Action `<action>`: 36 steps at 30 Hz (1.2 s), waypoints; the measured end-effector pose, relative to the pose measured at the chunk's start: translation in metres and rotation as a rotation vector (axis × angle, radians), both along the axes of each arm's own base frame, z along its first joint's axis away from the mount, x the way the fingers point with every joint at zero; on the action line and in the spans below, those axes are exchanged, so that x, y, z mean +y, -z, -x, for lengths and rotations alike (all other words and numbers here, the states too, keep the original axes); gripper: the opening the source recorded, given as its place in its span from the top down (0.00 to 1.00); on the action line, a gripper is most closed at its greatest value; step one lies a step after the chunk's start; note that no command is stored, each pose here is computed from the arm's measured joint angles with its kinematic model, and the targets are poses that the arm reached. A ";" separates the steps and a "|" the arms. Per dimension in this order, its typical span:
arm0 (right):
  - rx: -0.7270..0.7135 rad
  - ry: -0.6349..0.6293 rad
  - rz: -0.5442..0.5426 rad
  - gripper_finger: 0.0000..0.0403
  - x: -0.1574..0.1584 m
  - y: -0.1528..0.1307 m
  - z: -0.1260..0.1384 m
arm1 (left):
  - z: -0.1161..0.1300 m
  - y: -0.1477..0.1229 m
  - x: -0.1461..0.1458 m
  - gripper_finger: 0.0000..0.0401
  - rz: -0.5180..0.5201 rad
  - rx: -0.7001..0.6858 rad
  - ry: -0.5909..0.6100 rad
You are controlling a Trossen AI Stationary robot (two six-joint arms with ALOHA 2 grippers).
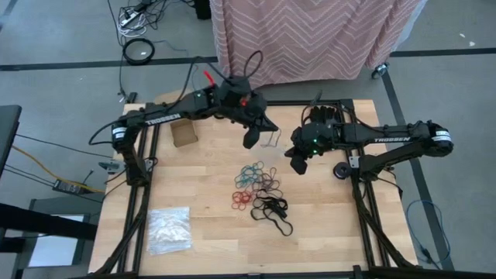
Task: Sort rubber bands
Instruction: Put the blue rubber band into the transparent zip bag
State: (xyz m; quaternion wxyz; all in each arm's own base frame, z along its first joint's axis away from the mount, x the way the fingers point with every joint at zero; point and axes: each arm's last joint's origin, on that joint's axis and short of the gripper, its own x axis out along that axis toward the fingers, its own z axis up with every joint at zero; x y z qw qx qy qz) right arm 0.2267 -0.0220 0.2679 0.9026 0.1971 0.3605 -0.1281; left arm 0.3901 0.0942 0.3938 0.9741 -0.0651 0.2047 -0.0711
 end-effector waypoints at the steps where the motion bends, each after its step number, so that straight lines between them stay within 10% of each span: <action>1: 0.001 -0.003 0.000 1.00 0.001 0.000 0.000 | 0.000 0.000 0.001 1.00 -0.003 0.000 -0.001; 36: 0.004 -0.003 -0.005 1.00 0.002 0.000 0.000 | 0.010 -0.004 0.018 1.00 -0.070 0.038 -0.036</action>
